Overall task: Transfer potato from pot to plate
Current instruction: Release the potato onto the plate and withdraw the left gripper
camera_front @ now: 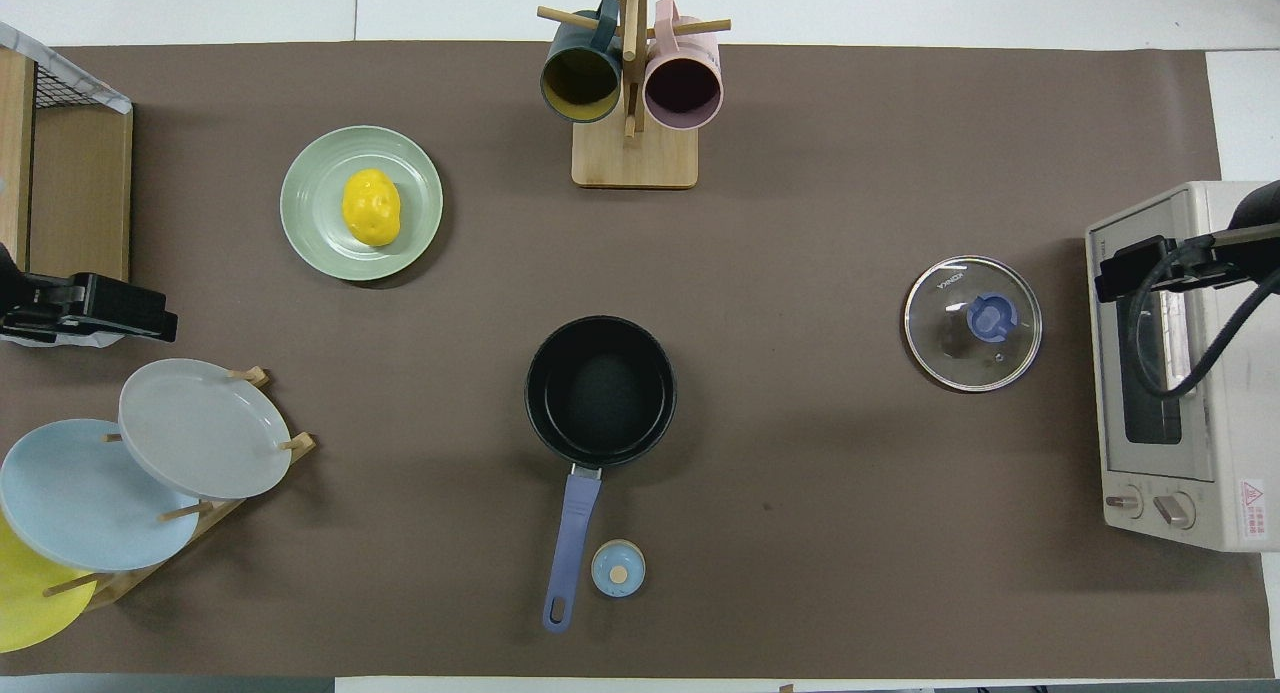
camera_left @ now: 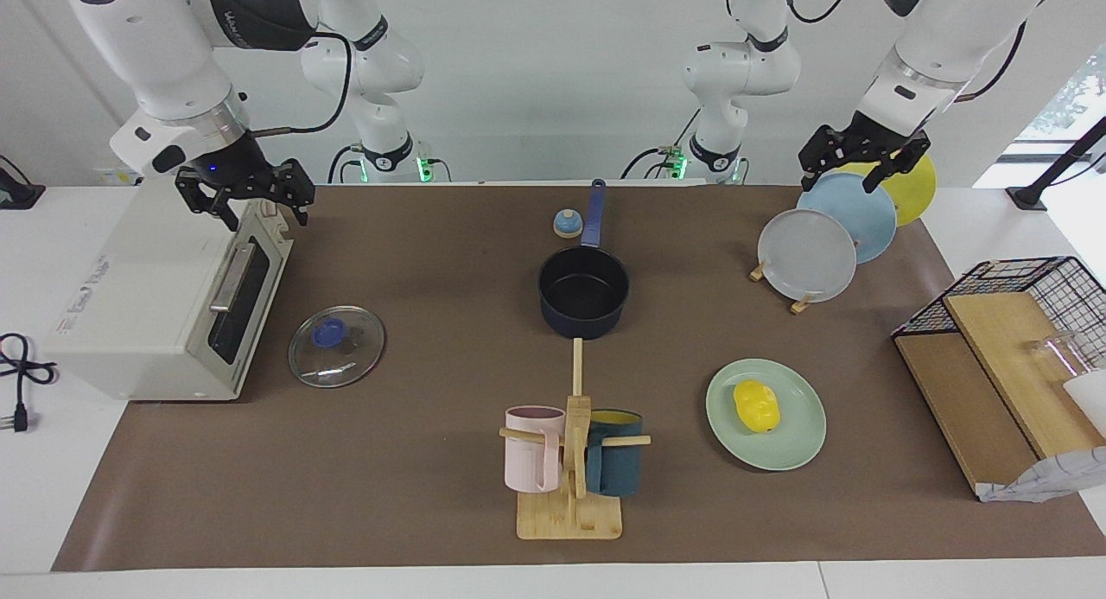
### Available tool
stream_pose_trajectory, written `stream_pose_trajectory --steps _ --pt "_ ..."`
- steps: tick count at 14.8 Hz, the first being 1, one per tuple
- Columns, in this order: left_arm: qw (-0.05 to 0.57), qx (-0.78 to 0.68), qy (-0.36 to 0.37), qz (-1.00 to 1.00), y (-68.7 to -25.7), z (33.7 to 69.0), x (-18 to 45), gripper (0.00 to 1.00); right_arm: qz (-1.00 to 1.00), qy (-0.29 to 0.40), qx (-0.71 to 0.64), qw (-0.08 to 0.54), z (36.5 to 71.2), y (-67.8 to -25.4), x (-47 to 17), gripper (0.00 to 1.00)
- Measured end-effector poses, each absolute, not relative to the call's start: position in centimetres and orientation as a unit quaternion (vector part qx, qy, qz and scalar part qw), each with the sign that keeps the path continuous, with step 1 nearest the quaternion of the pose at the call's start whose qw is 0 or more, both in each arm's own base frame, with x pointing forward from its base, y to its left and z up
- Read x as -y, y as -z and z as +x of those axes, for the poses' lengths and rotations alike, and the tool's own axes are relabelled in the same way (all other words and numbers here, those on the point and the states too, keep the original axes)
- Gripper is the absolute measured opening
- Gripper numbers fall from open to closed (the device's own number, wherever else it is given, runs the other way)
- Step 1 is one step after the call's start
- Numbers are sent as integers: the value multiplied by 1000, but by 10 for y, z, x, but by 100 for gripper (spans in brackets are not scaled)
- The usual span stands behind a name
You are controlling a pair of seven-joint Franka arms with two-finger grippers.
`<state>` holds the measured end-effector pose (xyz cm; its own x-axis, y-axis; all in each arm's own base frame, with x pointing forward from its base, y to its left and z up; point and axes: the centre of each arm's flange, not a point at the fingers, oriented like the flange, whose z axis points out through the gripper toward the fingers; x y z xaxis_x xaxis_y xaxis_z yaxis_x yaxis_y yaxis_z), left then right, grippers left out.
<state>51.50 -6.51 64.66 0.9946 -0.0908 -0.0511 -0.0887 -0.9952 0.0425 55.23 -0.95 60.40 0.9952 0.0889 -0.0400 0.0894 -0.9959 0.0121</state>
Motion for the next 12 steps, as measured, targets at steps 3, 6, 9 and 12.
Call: stream_pose_trajectory --steps 3,6,9,12 --pt "20 47 27 998 -646 516 67 100 999 20 -45 7 552 -604 9 100" --pt "20 47 29 998 -644 517 67 100 999 20 -45 7 552 -604 9 100" --pt "20 47 30 998 -641 519 68 100 999 19 -45 7 552 -604 9 100" --pt "20 46 31 998 -638 521 67 100 999 19 -45 7 552 -604 9 100"
